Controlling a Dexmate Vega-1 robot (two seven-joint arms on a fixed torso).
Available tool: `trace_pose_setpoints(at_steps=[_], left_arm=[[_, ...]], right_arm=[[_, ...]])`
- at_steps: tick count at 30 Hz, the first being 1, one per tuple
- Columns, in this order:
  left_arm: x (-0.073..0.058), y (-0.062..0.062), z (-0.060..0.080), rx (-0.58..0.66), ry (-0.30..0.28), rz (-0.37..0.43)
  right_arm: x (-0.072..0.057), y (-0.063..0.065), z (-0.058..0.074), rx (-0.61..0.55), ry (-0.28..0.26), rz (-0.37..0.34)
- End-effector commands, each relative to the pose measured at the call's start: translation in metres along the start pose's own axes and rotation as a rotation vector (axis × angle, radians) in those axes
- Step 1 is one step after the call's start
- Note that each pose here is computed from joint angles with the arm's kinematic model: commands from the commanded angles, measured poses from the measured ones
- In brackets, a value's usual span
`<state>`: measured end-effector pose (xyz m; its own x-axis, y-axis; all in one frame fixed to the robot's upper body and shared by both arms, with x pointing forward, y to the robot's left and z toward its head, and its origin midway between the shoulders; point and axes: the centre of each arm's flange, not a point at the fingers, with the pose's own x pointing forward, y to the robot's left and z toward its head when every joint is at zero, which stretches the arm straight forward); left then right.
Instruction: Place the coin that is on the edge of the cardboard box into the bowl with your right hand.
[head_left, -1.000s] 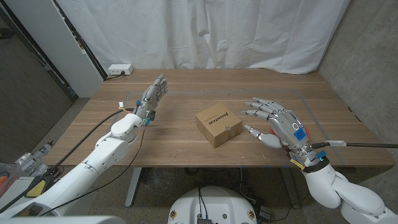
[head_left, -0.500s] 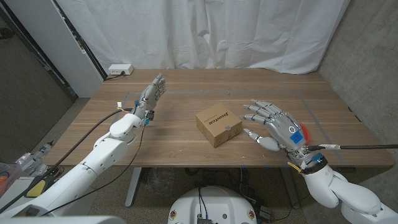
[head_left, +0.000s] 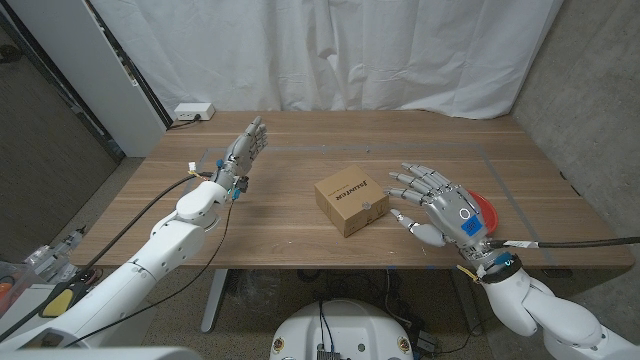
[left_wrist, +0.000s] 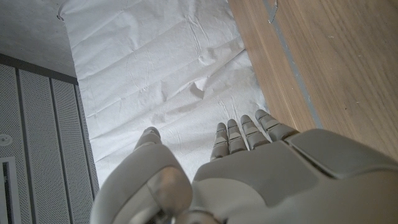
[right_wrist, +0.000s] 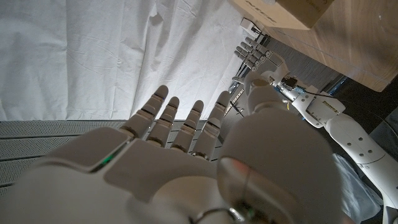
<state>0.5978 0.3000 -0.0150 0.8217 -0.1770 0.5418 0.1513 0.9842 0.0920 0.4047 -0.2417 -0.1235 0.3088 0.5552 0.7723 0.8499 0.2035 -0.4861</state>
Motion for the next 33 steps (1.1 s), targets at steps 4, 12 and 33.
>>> trace_pose_setpoints(at_steps=[4, 12, 33], left_arm=[[-0.001, 0.000, -0.001, -0.001, -0.004, 0.006], [0.003, 0.002, 0.008, 0.010, -0.019, 0.006], [-0.001, 0.003, 0.009, 0.008, -0.021, 0.010]], right_arm=[[-0.009, 0.019, 0.001, -0.006, 0.026, 0.011], [-0.010, 0.029, 0.001, -0.011, 0.036, 0.030], [-0.021, 0.045, 0.007, -0.006, 0.052, 0.067]])
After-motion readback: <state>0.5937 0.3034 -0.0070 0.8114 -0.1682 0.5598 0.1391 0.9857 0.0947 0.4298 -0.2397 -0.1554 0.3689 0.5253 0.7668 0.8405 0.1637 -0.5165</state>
